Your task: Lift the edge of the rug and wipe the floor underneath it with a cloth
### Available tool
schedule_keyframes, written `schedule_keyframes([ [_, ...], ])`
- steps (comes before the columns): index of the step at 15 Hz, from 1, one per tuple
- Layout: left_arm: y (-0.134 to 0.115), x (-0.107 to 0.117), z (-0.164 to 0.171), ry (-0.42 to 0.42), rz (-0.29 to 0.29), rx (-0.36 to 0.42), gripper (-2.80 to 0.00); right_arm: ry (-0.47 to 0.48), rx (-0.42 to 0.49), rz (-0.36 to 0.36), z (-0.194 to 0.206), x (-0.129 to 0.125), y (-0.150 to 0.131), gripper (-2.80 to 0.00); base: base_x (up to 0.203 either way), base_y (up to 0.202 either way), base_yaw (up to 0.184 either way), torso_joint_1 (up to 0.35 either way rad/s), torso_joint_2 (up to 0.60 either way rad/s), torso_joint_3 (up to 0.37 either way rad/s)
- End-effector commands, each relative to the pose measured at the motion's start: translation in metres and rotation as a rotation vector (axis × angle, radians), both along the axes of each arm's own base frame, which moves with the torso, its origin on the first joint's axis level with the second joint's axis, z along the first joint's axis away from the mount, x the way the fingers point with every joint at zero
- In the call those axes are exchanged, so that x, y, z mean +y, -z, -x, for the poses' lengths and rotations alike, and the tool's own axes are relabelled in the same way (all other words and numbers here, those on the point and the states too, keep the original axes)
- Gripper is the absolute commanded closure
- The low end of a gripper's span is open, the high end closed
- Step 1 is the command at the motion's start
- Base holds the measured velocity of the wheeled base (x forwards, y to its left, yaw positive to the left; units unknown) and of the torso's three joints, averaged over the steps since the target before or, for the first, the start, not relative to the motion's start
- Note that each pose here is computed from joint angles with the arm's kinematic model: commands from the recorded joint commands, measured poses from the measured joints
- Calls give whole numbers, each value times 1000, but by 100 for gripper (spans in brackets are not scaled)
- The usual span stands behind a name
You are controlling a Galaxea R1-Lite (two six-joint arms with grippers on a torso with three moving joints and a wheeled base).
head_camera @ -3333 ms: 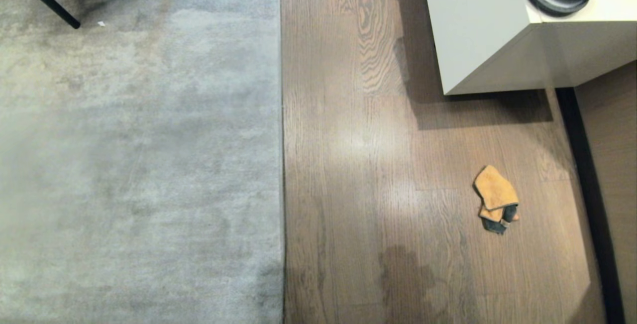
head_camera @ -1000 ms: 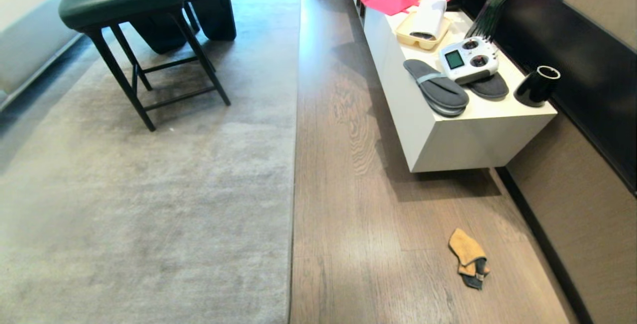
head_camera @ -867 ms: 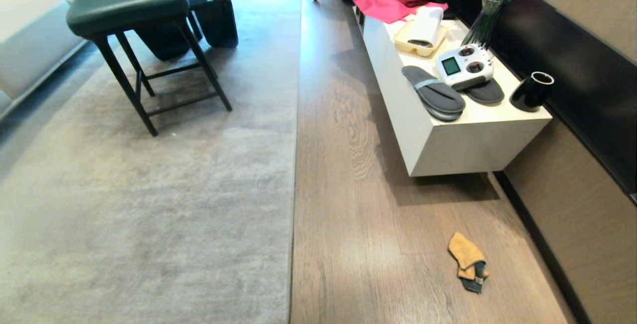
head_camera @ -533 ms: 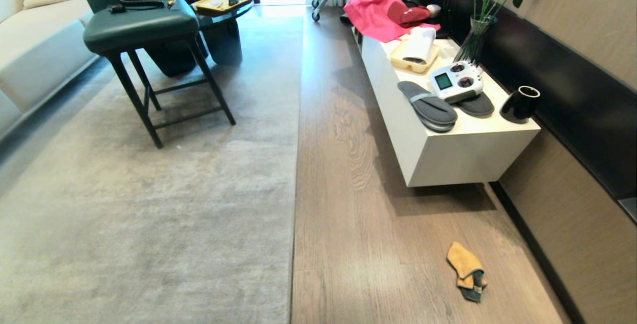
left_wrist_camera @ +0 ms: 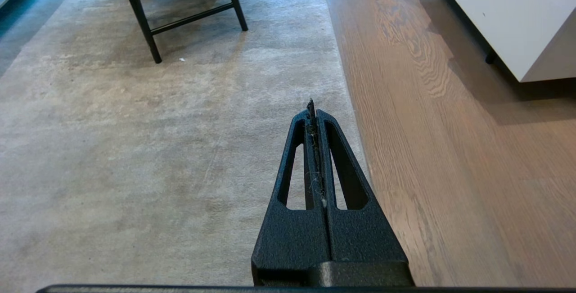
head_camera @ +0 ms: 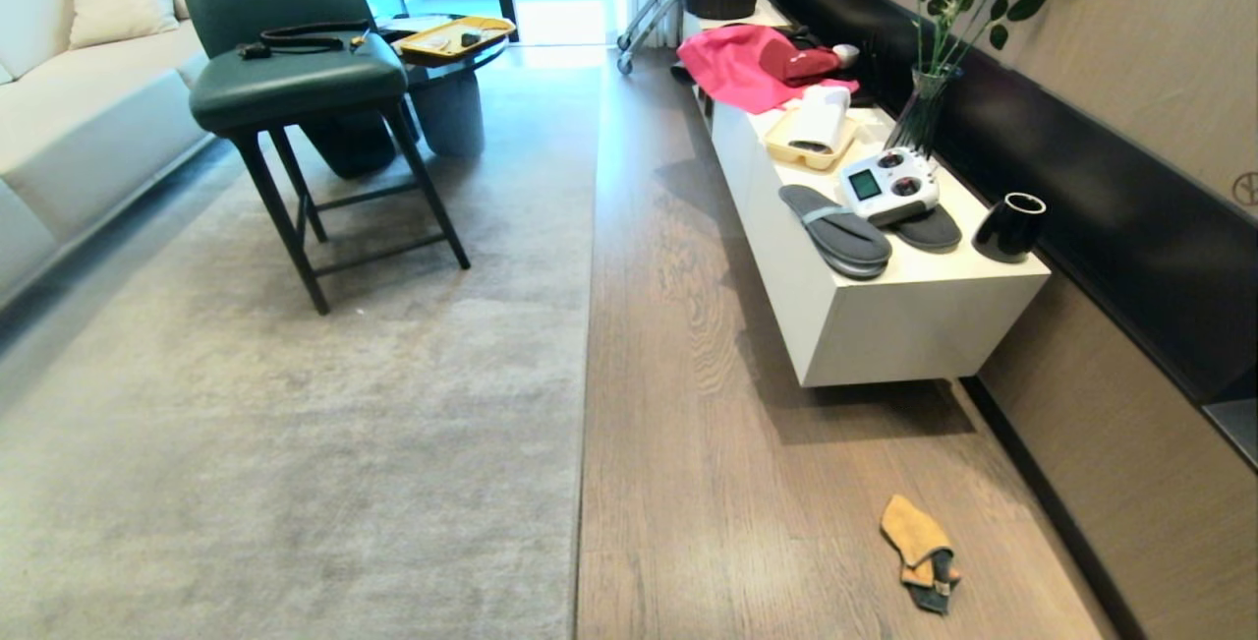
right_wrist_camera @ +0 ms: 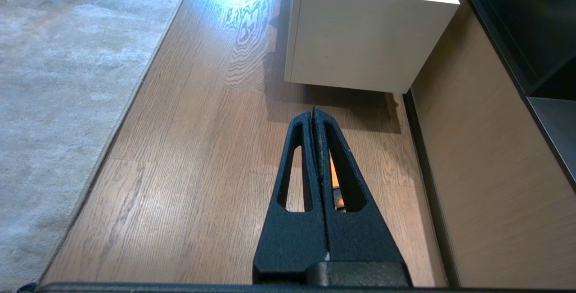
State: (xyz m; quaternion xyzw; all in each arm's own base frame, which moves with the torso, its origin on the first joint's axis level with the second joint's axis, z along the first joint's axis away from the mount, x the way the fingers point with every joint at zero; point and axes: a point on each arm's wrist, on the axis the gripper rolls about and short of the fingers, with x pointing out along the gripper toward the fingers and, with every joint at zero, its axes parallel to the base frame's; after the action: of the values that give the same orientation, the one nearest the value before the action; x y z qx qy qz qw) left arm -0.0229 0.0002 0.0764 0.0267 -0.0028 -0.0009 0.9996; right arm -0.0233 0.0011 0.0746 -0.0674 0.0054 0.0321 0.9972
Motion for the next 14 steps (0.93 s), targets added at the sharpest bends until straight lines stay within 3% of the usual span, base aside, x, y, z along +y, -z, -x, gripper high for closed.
schedule_keyframes([
  [1,0,0,0,0,0,0,0,-1,2,1,0,0,0,0,0,0,0,0,0,0],
  [14,0,0,0,0,0,0,0,-1,2,0,0,0,0,0,0,0,0,2,1,21],
])
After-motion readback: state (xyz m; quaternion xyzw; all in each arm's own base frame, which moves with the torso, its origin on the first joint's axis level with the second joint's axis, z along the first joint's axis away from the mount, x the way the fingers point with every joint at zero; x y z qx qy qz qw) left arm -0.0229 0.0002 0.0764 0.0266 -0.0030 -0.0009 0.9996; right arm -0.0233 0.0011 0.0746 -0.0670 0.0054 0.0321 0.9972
